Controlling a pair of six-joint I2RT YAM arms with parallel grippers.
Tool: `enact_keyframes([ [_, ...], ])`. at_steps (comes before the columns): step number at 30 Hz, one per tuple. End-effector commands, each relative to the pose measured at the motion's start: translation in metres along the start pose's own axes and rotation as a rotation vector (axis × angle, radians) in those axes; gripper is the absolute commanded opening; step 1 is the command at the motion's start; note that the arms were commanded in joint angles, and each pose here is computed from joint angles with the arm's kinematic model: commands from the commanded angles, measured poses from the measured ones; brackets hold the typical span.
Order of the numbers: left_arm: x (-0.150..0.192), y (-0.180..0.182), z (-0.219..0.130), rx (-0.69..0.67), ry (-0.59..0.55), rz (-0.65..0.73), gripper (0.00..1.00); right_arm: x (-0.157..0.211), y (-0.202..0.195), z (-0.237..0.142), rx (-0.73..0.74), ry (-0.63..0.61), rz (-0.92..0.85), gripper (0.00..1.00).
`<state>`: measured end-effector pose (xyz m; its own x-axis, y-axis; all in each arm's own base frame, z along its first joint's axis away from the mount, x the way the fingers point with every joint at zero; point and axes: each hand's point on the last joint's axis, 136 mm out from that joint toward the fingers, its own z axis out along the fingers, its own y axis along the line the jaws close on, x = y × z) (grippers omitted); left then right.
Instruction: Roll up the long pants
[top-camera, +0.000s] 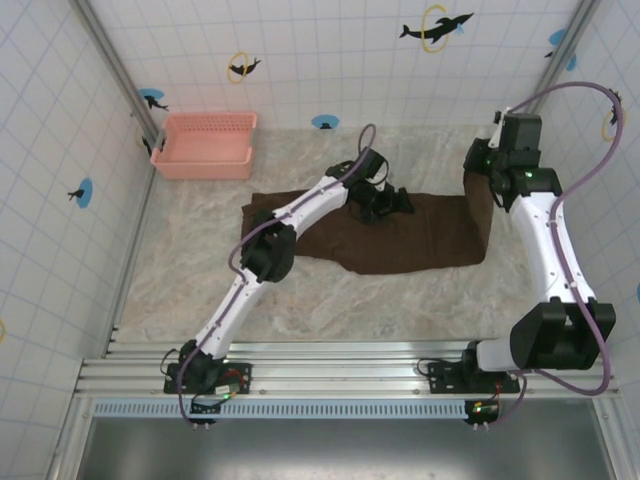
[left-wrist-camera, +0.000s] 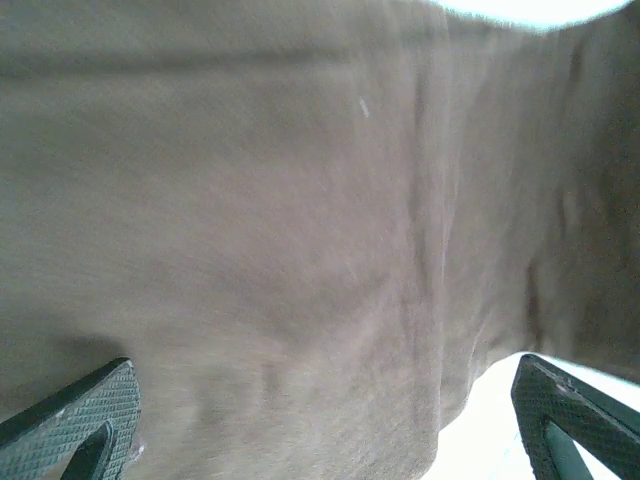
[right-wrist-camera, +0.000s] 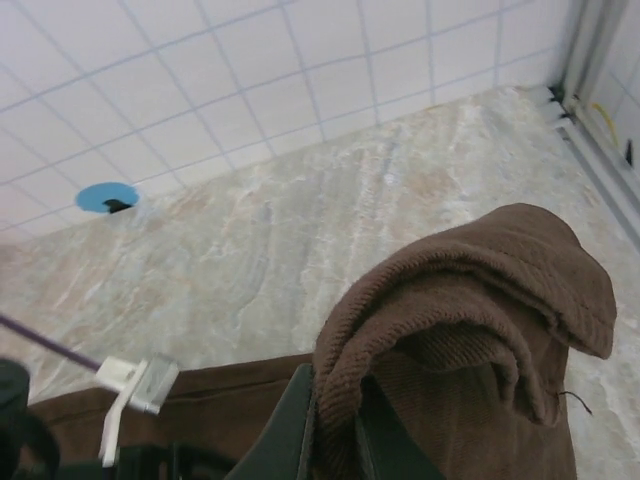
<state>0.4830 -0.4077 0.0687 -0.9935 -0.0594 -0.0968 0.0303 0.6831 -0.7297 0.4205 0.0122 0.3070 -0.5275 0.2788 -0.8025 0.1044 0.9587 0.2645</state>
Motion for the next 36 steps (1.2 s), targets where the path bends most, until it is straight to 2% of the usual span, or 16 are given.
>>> enact_keyframes([
  [1, -0.078, -0.027, -0.141, 0.096, -0.257, 0.005, 0.97, -0.027, 0.040, -0.032, -0.107, -0.083, -0.034, 0.01],
  [4, -0.088, -0.006, -0.230, 0.001, -0.355, 0.028, 0.97, -0.023, 0.076, -0.038, -0.184, -0.081, -0.055, 0.01],
  [6, -0.085, 0.028, -0.287, -0.113, -0.418, 0.015, 0.97, -0.015, 0.104, -0.040, -0.234, -0.053, -0.072, 0.01],
  [8, -0.074, 0.062, -0.326, -0.189, -0.457, -0.014, 0.98, -0.003, 0.132, -0.041, -0.286, -0.029, -0.101, 0.01],
  [10, -0.053, 0.101, -0.346, -0.240, -0.467, -0.077, 0.97, 0.005, 0.157, -0.042, -0.335, -0.027, -0.111, 0.01],
  [15, 0.028, 0.186, -0.347, -0.358, -0.378, -0.218, 0.98, 0.027, 0.222, -0.040, -0.452, 0.027, -0.175, 0.01],
  [19, 0.062, 0.216, -0.334, -0.406, -0.329, -0.255, 0.97, 0.049, 0.270, -0.033, -0.535, 0.069, -0.220, 0.01],
  [24, 0.069, 0.227, -0.333, -0.459, -0.279, -0.236, 0.97, 0.086, 0.331, -0.014, -0.643, 0.126, -0.268, 0.01],
  [25, 0.060, 0.221, -0.342, -0.463, -0.301, -0.208, 0.97, 0.090, 0.338, -0.010, -0.648, 0.137, -0.277, 0.01],
  [27, 0.061, 0.226, -0.345, -0.477, -0.282, -0.215, 0.97, 0.107, 0.355, 0.005, -0.667, 0.187, -0.288, 0.01],
  [36, 0.055, 0.247, -0.348, -0.459, -0.271, -0.259, 0.98, 0.183, 0.400, 0.037, -0.745, 0.372, -0.304, 0.01],
])
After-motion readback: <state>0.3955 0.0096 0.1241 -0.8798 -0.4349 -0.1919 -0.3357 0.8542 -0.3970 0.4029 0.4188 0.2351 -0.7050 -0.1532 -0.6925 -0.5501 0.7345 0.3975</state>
